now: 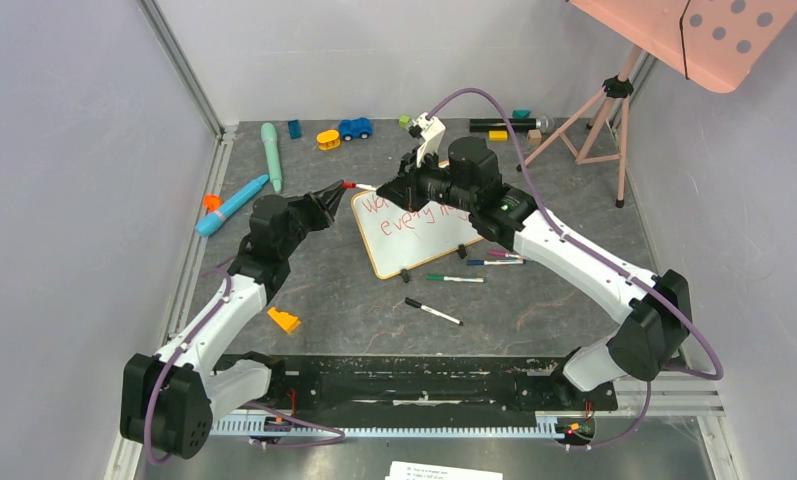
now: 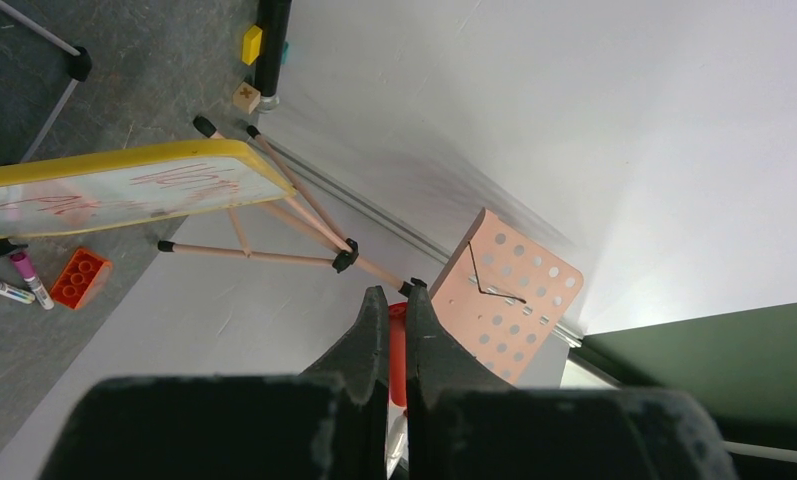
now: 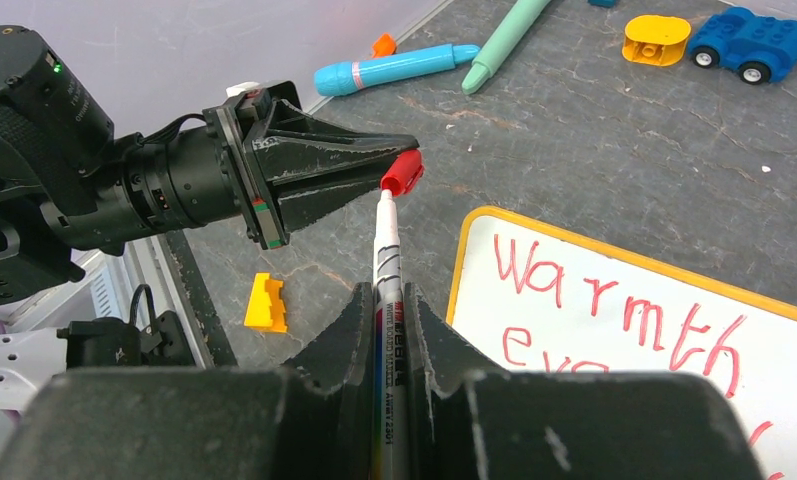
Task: Write a sentence on the whiteboard
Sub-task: Insert the pen cap into the whiteboard marker.
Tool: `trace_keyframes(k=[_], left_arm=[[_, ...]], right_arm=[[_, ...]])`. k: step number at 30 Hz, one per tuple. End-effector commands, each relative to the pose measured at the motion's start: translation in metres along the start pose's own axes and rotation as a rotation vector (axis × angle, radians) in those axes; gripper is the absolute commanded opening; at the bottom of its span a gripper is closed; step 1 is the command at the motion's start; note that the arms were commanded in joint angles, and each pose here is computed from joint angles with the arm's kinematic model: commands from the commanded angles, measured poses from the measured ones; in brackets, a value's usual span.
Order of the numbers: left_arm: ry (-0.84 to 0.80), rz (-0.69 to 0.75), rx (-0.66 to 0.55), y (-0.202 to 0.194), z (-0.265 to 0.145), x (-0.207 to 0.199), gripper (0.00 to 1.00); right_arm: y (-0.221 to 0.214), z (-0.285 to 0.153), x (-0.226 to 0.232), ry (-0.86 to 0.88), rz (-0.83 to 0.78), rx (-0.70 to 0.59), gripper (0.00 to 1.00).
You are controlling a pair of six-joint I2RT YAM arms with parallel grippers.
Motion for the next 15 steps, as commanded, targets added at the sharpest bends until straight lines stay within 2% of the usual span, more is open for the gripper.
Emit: trace_keyframes(k=[1,15], left_arm=[[-0.042,-0.044,0.044,-0.0120,-0.0025,-0.0166,0.02],[-0.040,-0.034,0.065,-0.0164,-0.0023,-0.0169,0.02]], right_arm=[[0.0037,0.0046,0.0009,0.019,-0.011,-0.024,0.00],[-0.0003,0.0093,-0.0040,0.000,-0.011,-0.010,0.00]])
Point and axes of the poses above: each gripper's point midway between its finger pads, its own z axis out along the fingers, its own x axis along the line the jaws close on, y = z × x, the point moved 4 cm from there along -z, back along the fingers
